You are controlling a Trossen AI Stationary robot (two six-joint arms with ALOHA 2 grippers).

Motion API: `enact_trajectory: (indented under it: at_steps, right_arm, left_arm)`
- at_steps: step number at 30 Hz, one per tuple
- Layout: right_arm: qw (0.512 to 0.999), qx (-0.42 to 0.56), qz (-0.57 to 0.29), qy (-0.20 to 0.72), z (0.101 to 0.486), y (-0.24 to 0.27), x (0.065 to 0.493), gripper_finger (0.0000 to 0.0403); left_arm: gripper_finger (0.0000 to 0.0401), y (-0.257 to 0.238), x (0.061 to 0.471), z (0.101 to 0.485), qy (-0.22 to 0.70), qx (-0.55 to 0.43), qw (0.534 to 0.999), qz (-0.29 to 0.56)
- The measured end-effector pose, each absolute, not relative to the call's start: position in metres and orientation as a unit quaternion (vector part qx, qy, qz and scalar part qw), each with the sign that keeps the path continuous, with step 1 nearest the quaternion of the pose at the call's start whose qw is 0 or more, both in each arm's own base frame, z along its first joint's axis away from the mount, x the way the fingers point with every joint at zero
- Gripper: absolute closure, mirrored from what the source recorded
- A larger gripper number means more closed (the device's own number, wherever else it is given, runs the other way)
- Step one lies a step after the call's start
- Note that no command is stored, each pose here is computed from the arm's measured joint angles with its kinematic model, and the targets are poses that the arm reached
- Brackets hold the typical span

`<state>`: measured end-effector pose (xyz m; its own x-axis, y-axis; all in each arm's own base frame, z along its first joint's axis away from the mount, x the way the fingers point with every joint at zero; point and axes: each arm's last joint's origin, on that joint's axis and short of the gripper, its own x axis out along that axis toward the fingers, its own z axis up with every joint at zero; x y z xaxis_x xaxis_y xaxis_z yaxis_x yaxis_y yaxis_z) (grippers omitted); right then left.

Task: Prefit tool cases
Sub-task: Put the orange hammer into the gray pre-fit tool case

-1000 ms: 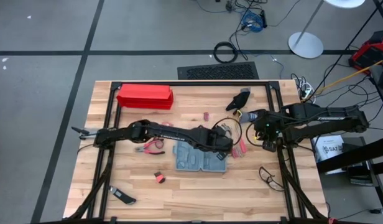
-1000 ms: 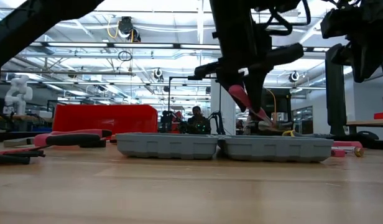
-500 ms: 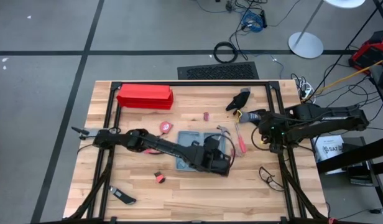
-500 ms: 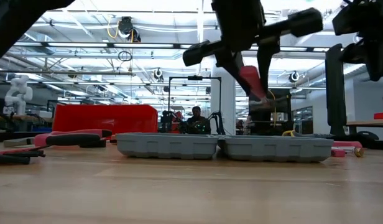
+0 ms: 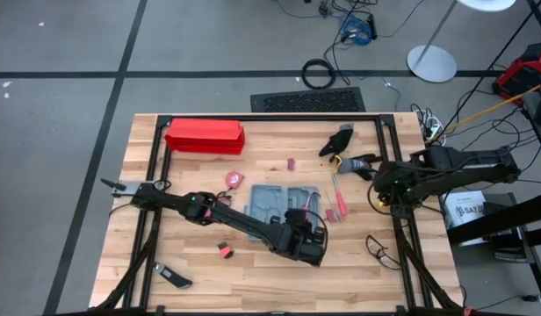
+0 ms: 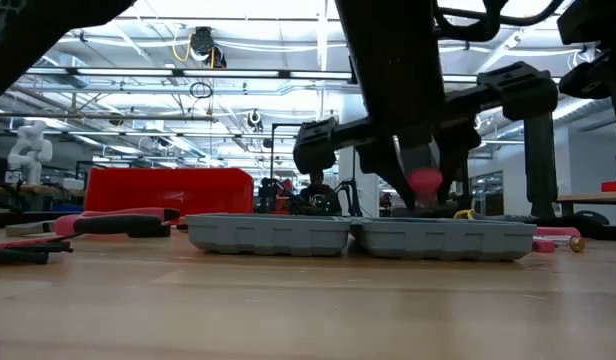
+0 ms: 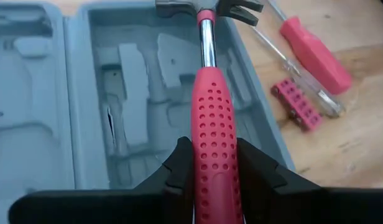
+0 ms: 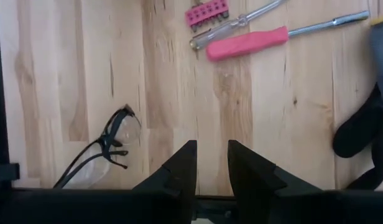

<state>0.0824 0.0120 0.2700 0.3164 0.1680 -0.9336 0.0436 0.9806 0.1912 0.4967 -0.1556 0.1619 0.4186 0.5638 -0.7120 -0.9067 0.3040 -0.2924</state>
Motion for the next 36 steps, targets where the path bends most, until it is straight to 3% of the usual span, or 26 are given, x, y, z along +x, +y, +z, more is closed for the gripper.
enact_trajectory:
  at_steps: [9, 36]
  right_arm:
    - [0.809, 0.08, 0.047, 0.581, 0.271, 0.011, 0.078, 0.0321]
    - [0.815, 0.056, 0.061, 0.574, 0.271, 0.011, 0.079, 0.0321]
  left_arm:
    - [0.0317, -0.165, 0.492, 0.156, 0.207, -0.36, 0.759, 0.502]
    - [0.0313, -0.15, 0.496, 0.138, 0.226, -0.375, 0.729, 0.526]
